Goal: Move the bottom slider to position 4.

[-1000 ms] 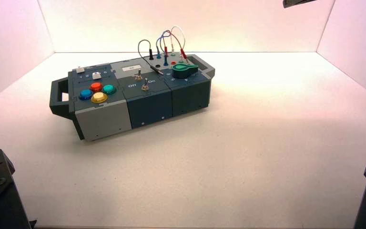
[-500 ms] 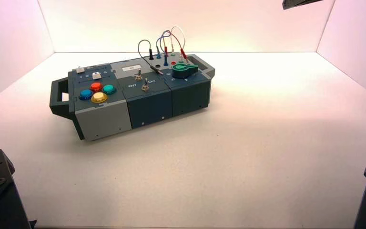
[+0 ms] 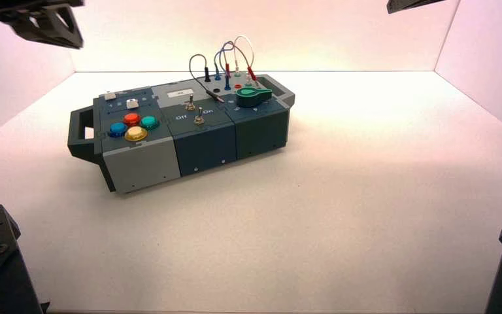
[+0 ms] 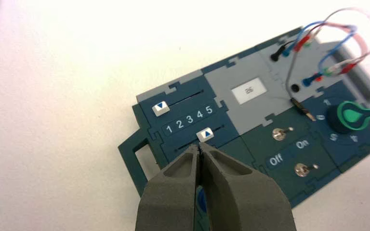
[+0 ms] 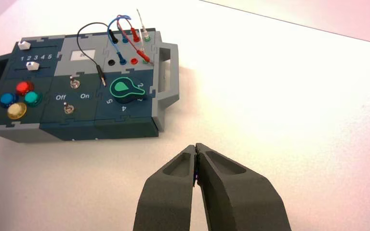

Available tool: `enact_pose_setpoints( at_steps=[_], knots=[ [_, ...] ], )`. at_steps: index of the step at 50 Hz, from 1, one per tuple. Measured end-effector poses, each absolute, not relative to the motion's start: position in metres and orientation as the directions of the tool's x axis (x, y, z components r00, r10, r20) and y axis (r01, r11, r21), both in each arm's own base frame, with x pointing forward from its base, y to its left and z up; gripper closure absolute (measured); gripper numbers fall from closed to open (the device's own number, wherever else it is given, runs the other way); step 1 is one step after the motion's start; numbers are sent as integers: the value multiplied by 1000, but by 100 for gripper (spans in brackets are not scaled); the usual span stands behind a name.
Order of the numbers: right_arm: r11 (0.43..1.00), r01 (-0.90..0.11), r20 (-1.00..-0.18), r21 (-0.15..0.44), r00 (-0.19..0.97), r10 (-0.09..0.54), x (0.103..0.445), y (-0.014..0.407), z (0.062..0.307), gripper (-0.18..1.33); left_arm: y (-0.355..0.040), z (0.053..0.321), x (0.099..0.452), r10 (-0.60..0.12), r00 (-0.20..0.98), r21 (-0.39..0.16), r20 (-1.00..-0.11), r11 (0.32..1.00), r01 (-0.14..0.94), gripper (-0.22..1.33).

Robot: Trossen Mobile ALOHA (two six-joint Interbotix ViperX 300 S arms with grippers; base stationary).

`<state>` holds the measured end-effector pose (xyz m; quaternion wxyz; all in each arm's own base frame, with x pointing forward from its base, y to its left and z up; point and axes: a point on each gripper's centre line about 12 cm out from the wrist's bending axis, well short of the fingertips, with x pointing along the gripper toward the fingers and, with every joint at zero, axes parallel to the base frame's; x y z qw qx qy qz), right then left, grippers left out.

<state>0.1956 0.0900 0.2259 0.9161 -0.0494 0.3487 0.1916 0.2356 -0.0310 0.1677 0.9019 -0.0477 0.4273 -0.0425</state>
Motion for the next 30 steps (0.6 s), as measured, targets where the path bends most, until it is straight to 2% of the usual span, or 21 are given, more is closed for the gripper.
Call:
enact_pose_setpoints(
  at_steps=[15,30],
  knots=[
    [923,-383,-657,44,685,316,196,90,226,128,-51,136,275,-134,503,-119,-854,991,63,127],
    [922,-385,-657,44,684,317,195,90,226,128,-61,113,290,-135,435,-114,-890,991,74,127]
  ],
)
